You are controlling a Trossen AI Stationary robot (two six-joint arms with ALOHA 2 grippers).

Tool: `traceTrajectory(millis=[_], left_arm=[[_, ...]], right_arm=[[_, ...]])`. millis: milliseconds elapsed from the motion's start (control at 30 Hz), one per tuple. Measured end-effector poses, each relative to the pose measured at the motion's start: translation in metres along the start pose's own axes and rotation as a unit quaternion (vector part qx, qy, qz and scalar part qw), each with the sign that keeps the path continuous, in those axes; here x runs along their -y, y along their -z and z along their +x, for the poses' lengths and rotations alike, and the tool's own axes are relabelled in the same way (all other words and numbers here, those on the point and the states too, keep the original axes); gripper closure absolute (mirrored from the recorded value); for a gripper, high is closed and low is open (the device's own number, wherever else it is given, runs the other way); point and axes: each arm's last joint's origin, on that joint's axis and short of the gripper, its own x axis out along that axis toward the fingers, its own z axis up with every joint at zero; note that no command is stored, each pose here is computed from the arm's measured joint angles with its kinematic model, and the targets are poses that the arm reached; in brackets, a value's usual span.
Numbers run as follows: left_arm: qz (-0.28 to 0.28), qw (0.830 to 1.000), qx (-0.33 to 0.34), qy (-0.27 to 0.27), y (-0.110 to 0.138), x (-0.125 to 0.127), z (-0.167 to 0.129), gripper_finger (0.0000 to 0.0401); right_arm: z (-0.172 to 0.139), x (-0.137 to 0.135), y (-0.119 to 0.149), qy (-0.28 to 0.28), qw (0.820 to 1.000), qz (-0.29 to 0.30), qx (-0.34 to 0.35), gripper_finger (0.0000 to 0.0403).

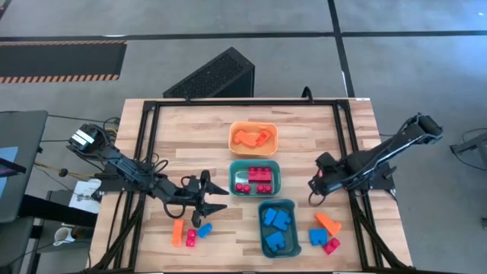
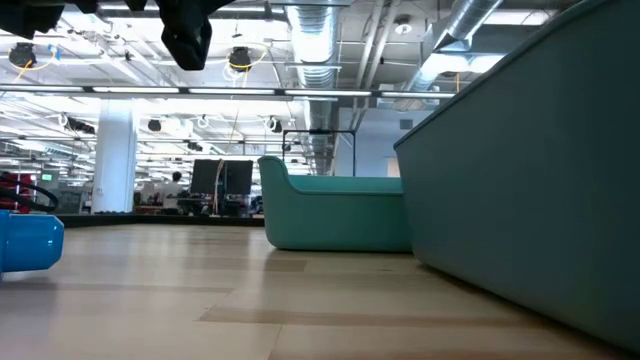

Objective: Sort & place blocks by color
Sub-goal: Put the orange game piece into the orange bin

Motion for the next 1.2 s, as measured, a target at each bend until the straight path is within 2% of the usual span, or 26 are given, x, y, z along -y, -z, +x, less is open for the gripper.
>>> traceTrajectory(millis=[100,200,467,667,967,1067,1200], left_arm=[[0.0,1.0,0.0,0.002,0.0,0.001,0.0,0.0193],[-0.001,1.0,0.002,0.002,0.0,0.001,0.0,0.0193],[0.002,1.0,0.004,-0.002,-0.001,0.001,0.0,0.0193],[0.003,1.0,0.004,-0.004,-0.001,0.001,0.0,0.0193],[0.003,1.0,0.003,-0.002,-0.001,0.001,0.0,0.0193],[0.003,1.0,0.001,0.004,0.0,0.001,0.0,0.0193],[0.003,1.0,0.0,0.008,0.0,0.001,0.0,0.0193]], right_arm=[[0.008,0.017,0.003,-0.003,0.999,0.048,-0.015,0.0113],[0.008,0.02,-0.001,-0.026,0.997,0.071,-0.015,0.0113],[0.021,0.021,-0.017,0.016,0.991,0.121,-0.055,0.0113],[0.041,0.02,-0.033,0.06,0.981,0.131,-0.126,0.0113],[0.08,0.027,-0.052,0.129,0.958,0.124,-0.224,0.0113],[0.096,0.029,-0.052,0.118,0.952,0.123,-0.256,0.0113],[0.109,0.025,-0.054,0.085,0.952,0.114,-0.27,0.0123]])
